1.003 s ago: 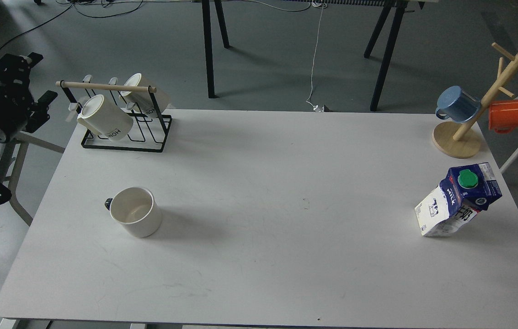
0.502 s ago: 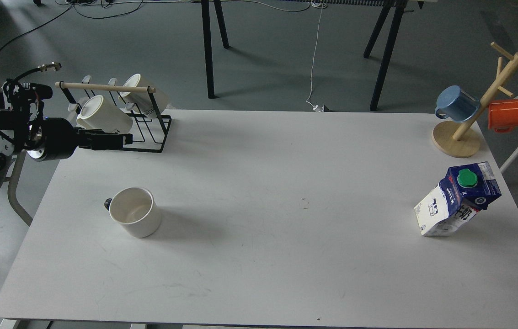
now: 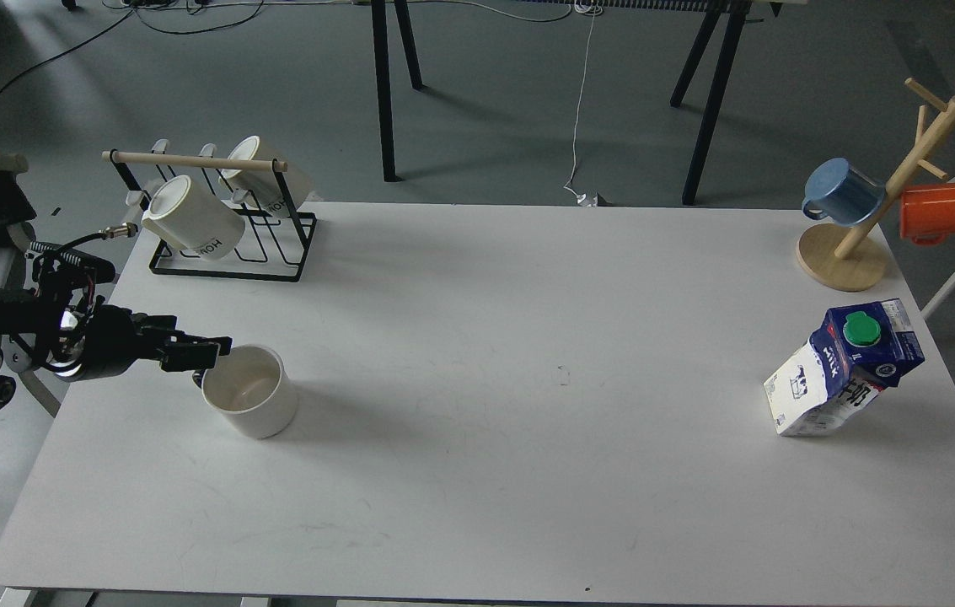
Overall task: Place cup and milk with both arms
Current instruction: 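Lower the left gripper and grasp the white mug's rim, then carry the white mug with the left gripper toward the table center and set it down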
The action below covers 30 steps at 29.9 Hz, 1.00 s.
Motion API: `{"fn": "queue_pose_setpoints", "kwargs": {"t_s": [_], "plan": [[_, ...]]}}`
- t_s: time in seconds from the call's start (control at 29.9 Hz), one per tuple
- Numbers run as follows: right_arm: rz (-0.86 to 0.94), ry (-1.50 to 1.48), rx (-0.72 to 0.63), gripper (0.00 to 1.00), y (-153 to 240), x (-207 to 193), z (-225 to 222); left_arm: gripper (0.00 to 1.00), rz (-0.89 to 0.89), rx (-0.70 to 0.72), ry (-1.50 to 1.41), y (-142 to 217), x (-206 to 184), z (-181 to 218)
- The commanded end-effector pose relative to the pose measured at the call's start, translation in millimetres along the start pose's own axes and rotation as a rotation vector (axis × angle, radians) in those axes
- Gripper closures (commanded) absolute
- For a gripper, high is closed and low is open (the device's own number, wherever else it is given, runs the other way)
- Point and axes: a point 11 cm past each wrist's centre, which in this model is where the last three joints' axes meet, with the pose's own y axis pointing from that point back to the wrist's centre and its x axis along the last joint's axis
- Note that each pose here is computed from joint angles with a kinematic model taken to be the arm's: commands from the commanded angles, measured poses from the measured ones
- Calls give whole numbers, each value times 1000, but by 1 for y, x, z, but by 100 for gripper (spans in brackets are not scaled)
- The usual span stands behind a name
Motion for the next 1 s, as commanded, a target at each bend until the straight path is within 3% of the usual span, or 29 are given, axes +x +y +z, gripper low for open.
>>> {"fn": "queue_pose_setpoints", "kwargs": {"t_s": [0.0,0.3,0.5,0.64,0.67,0.74,0.97], "plan": [[-2,0,1,5,0,-1,0,0,-6,-6,4,-3,-10,2],[3,-1,-1,5,0,1,1,0,-29,-25,23,-12,-29,8],[9,-1,2,5,2,3,0,14,19,-52,4,-23,-30,19],[13,1,1,5,3,4,0,37,30,-57,1,-25,-30,22],[16,1,0,5,4,5,0,50,37,-58,-2,-26,-29,22],[19,1,-1,5,5,6,1,91,67,-57,-15,-26,-27,22],[25,0,-3,5,7,9,1,94,106,-48,-33,-24,-25,19]]}}
